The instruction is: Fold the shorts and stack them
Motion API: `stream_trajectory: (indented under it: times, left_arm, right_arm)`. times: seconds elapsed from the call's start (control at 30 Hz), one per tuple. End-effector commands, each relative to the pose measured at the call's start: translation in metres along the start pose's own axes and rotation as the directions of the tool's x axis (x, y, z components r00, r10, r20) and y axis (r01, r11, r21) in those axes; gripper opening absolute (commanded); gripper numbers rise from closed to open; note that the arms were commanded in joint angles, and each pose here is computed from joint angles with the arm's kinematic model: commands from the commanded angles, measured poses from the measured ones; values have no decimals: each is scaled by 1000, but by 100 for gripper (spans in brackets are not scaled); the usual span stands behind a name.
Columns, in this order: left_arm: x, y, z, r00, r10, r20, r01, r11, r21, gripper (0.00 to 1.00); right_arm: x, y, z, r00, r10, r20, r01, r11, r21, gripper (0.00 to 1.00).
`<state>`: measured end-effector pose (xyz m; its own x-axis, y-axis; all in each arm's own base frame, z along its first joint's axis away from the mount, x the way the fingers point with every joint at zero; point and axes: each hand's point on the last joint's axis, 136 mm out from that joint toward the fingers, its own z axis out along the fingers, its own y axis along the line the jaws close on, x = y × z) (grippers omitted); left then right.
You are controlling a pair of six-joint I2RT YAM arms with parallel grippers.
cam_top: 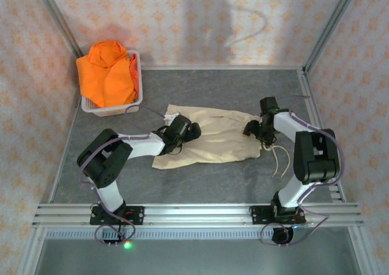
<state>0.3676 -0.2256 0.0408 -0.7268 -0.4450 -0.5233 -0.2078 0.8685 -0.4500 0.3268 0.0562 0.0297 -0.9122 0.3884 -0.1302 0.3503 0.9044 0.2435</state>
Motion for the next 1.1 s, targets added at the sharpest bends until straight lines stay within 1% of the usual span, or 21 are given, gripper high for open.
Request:
stream_trajectory:
  times: [0.0, 0.07, 0.23, 0.3, 0.37, 0.43, 0.5, 0.57, 0.63, 0.7, 0.83, 0.93, 1.0, 1.07]
  left_arm:
    - [25, 38, 2, 998, 3, -55, -10, 993, -114, 100]
    - [24, 38, 0, 999, 5, -53, -11, 993, -114, 100]
    - [15, 33, -11, 999, 10, -32, -13, 995, -102, 100]
    - [6, 26, -21, 1000, 11, -9, -11, 997, -80, 100]
    - [-3, 22, -32, 1000, 14, 19, -13, 997, -71, 100]
    - [-17, 17, -48, 998, 21, 61, -18, 998, -58, 100]
    - [-32, 12, -67, 994, 32, 104, -27, 999, -46, 100]
    - [-43, 9, -84, 989, 42, 140, -38, 999, -34, 100]
    - [-52, 8, -101, 984, 51, 171, -47, 999, -26, 100]
    - [-61, 8, -117, 977, 59, 205, -56, 998, -20, 100]
    - [-70, 16, -139, 965, 66, 254, -60, 998, -30, 100]
    - [-70, 23, -145, 962, 64, 266, -56, 998, -39, 100]
    - [-69, 27, -147, 962, 55, 268, -46, 998, -38, 100]
    - [-67, 29, -148, 963, 46, 265, -38, 999, -33, 100]
  right_arm:
    - [6, -1, 14, 1000, 4, -30, -4, 1000, 2, 71]
    - [8, -2, 19, 999, 6, -41, -6, 1000, 3, 65]
    - [7, -6, 21, 1000, 1, -30, 0, 1000, 23, 37]
    - [5, -9, 20, 1000, -8, -21, 9, 999, 45, 24]
    - [3, -14, 18, 1000, -17, -9, 18, 997, 79, 15]
    - [0, -19, 15, 1000, -31, 7, 30, 993, 112, 7]
    - [-5, -25, 9, 999, -44, 30, 39, 987, 155, 3]
    - [-10, -28, 0, 997, -57, 55, 46, 981, 188, 0]
    - [-16, -29, -13, 994, -75, 82, 55, 975, 217, 0]
    - [-23, -31, -33, 988, -101, 119, 67, 963, 262, 0]
    - [-38, -38, -79, 970, -168, 177, 95, 927, 363, 0]
    - [-49, -46, -116, 952, -229, 202, 113, 879, 464, 0]
    - [-57, -53, -139, 938, -277, 209, 125, 832, 541, 0]
    - [-66, -61, -164, 923, -321, 213, 123, 768, 628, 0]
